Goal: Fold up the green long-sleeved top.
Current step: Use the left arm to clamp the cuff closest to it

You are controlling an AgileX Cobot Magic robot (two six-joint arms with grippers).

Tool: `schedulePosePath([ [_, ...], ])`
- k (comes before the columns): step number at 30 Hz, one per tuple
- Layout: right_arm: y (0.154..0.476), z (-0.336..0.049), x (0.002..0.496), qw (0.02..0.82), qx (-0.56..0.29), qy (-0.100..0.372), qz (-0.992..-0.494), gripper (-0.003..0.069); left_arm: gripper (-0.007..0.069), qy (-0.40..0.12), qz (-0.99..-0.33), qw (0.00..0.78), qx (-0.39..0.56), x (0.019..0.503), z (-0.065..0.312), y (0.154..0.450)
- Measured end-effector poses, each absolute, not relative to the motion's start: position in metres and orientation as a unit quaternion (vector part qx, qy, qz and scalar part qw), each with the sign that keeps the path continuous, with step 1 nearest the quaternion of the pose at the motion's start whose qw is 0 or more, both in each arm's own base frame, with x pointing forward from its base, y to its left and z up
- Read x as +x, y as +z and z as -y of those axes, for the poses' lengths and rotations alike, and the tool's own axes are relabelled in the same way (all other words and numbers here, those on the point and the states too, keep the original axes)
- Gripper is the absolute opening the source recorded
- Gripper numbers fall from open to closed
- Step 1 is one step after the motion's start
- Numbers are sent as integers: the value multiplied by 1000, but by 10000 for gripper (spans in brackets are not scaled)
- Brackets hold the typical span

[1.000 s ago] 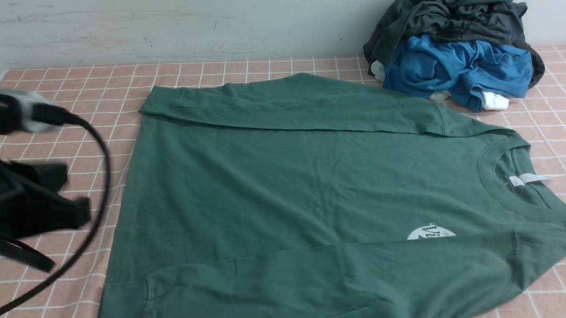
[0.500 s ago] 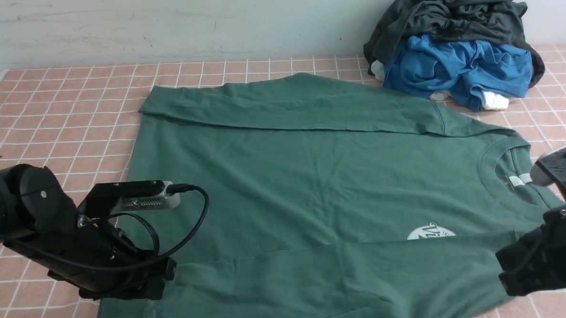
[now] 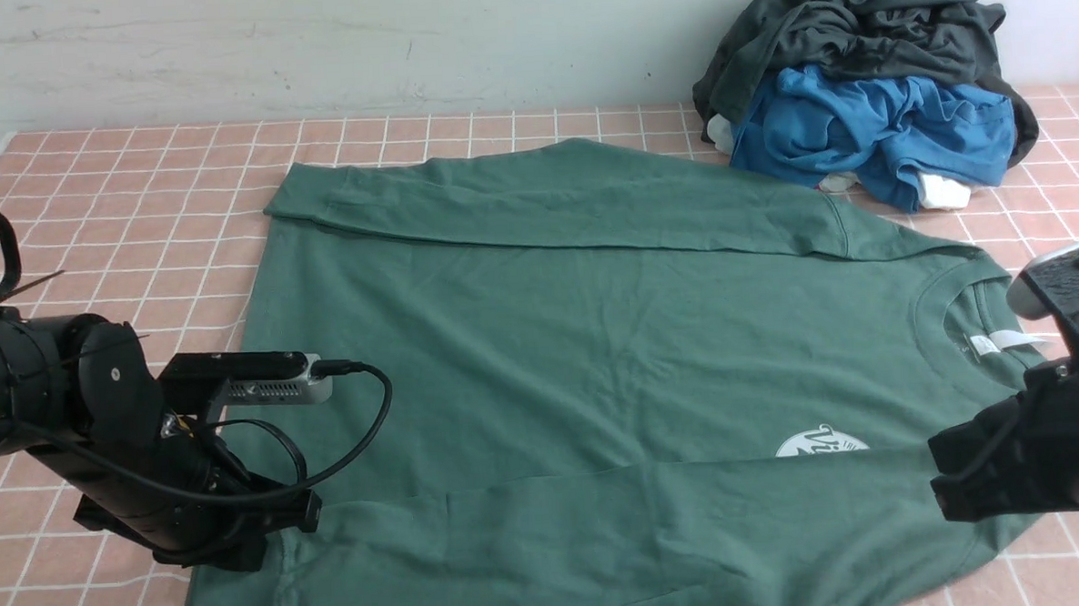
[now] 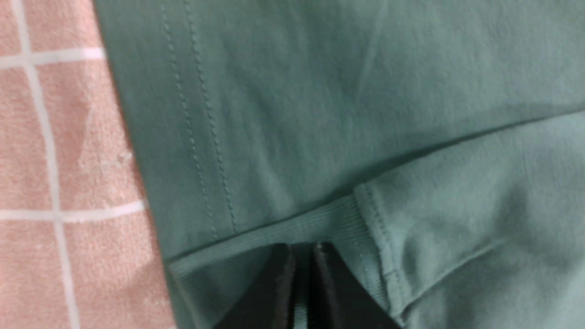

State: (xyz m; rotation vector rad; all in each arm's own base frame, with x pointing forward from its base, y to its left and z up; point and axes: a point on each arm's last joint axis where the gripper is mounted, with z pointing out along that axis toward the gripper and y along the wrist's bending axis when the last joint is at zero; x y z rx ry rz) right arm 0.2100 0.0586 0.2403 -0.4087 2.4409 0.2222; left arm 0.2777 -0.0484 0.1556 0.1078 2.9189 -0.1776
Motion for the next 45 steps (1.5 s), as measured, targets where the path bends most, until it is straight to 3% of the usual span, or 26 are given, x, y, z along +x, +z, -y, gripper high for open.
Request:
schedulePosePath([
  [12, 241, -59, 210, 323, -153, 88, -930, -10, 6, -41, -987, 138, 74, 278, 45, 194],
  [17, 241, -60, 210, 323, -149, 92, -930, -10, 112, -32, -991, 103, 81, 280, 44, 178],
  [19, 241, -60, 210, 323, -144, 97, -930, -10, 214, -26, -993, 87, 80, 284, 44, 164],
  [24, 241, -60, 210, 323, -142, 99, -931, -10, 363, -28, -995, 79, 47, 287, 45, 157],
  [29, 241, -60, 210, 323, -142, 99, -931, -10, 396, -27, -996, 75, 40, 287, 45, 157],
  [36, 241, -60, 210, 323, -141, 100, -931, -10, 398, -18, -997, 55, 45, 288, 44, 161],
  [40, 241, -60, 210, 323, -141, 100, -931, -10, 347, -10, -997, 54, 48, 288, 43, 160],
  [43, 241, -61, 210, 323, -140, 101, -931, -10, 179, -5, -998, 47, 46, 289, 42, 155],
  [44, 241, -61, 210, 323, -139, 102, -931, -10, 169, -5, -998, 48, 46, 289, 42, 156],
  [45, 241, -61, 210, 322, -135, 106, -931, -10, 85, -5, -998, 48, 45, 290, 42, 156],
])
